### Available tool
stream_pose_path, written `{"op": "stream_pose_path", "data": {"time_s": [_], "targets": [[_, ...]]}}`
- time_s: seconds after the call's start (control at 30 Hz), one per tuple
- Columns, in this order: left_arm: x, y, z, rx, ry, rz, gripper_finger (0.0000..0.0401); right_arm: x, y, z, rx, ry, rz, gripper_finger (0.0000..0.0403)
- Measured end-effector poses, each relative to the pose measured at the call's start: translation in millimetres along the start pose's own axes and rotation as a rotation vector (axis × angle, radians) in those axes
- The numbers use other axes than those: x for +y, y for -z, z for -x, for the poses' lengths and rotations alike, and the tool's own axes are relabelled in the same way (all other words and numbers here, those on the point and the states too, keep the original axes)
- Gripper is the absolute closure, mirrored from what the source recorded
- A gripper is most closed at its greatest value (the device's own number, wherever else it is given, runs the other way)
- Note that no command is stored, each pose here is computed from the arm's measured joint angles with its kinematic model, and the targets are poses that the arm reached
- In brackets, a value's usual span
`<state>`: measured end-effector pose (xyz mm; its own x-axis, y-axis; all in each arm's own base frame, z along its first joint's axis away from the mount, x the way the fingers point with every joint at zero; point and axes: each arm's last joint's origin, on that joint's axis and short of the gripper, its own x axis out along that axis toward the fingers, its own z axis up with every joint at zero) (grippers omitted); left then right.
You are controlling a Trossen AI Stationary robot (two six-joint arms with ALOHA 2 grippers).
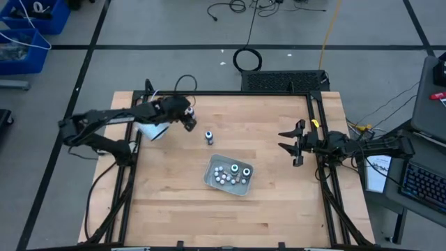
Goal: Pick & Place food coloring
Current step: Put the purple food coloring bottle into the bin
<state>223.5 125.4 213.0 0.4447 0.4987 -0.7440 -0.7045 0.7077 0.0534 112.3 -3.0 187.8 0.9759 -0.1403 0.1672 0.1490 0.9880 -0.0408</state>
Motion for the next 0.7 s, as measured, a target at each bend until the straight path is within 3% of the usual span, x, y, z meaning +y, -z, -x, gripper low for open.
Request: {"op": "stream_pose_path", "data": {"time_s": [0.2,0.37,0.7], "targets": [[6.0,-9.0,-21.8,0.05,-0.039,0.029,0.0206,0.3,0.9,0.0,0.009,-0.003,-0.002,0.0234],[4.3,-13.3,-31.9,0.014,-0.077,0.034,0.0206,0.4,2.6,0.1,0.026,-0.004,0.0,0.0234],[4.9,-8.1,-36.8,0.06,-0.114,0.021,0.0206,0.4,3.1,0.1,0.031,-0.005,-0.007,0.0234]]}}
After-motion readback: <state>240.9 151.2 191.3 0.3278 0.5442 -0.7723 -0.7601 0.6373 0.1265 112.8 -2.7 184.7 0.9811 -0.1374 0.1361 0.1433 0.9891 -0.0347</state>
